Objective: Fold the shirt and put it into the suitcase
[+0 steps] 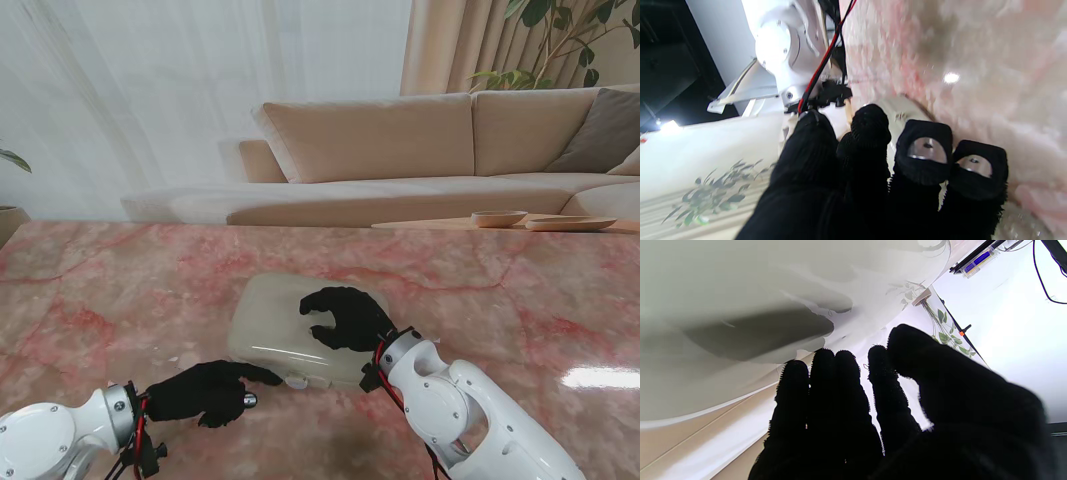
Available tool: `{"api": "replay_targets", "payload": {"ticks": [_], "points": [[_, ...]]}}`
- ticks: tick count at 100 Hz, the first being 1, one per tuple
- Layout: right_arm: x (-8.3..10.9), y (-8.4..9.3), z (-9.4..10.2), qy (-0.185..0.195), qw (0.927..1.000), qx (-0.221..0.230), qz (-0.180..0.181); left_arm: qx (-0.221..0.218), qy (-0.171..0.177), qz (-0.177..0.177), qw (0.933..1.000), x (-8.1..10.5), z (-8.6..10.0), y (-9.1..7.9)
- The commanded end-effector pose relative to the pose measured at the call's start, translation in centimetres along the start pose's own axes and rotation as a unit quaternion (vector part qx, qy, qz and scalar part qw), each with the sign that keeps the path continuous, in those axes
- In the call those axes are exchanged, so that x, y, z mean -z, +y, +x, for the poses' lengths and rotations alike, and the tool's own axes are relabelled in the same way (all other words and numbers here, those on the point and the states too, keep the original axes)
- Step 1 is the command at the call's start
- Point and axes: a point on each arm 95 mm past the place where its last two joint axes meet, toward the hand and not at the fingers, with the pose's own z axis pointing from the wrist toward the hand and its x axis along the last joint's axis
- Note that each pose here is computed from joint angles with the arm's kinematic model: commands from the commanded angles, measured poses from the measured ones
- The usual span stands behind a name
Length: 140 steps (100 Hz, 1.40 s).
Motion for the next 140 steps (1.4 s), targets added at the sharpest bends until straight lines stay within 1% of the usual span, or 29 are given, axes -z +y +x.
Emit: {"api": "replay_targets", "payload": {"ticks": [1,7,18,49,61,75,90,104,119,129,140], "points": [[1.5,-3.5,-2.1,-0.039,0.9975,-0.011,0.058,-0.001,-0.022,-0.022,0.9995,0.4,-0.8,0.3],[1.5,-3.5,-2.2,-0.039,0.9973,-0.013,0.061,0.000,-0.034,-0.043,0.9985,0.6,-1.1,0.4],[1.5,-3.6,-2.2,-0.039,0.9971,-0.014,0.064,0.013,-0.052,-0.065,0.9964,0.7,-1.8,0.6],[1.4,-3.6,-2.4,-0.041,0.9967,-0.017,0.068,0.059,-0.069,-0.085,0.9923,-0.8,-3.2,1.1],[1.5,-3.6,-2.4,-0.042,0.9965,-0.015,0.071,0.087,-0.080,-0.093,0.9886,-1.4,-4.0,1.4],[1.6,-3.5,-2.6,-0.045,0.9961,-0.013,0.075,0.104,-0.093,-0.099,0.9853,-1.8,-4.6,1.6],[1.5,-3.5,-2.7,-0.046,0.9961,-0.012,0.075,0.122,-0.104,-0.094,0.9826,-2.2,-4.9,1.6],[1.5,-3.6,-2.7,-0.046,0.9960,-0.014,0.075,0.137,-0.106,-0.092,0.9806,-2.7,-5.2,1.6],[1.4,-3.6,-2.8,-0.047,0.9959,-0.014,0.076,0.164,-0.106,-0.090,0.9766,-3.3,-5.5,1.5],[1.5,-3.6,-2.9,-0.048,0.9959,-0.014,0.075,0.172,-0.107,-0.086,0.9755,-3.8,-5.7,1.3],[1.5,-3.6,-3.0,-0.050,0.9958,-0.014,0.076,0.180,-0.110,-0.090,0.9733,-4.0,-5.9,1.1]]}}
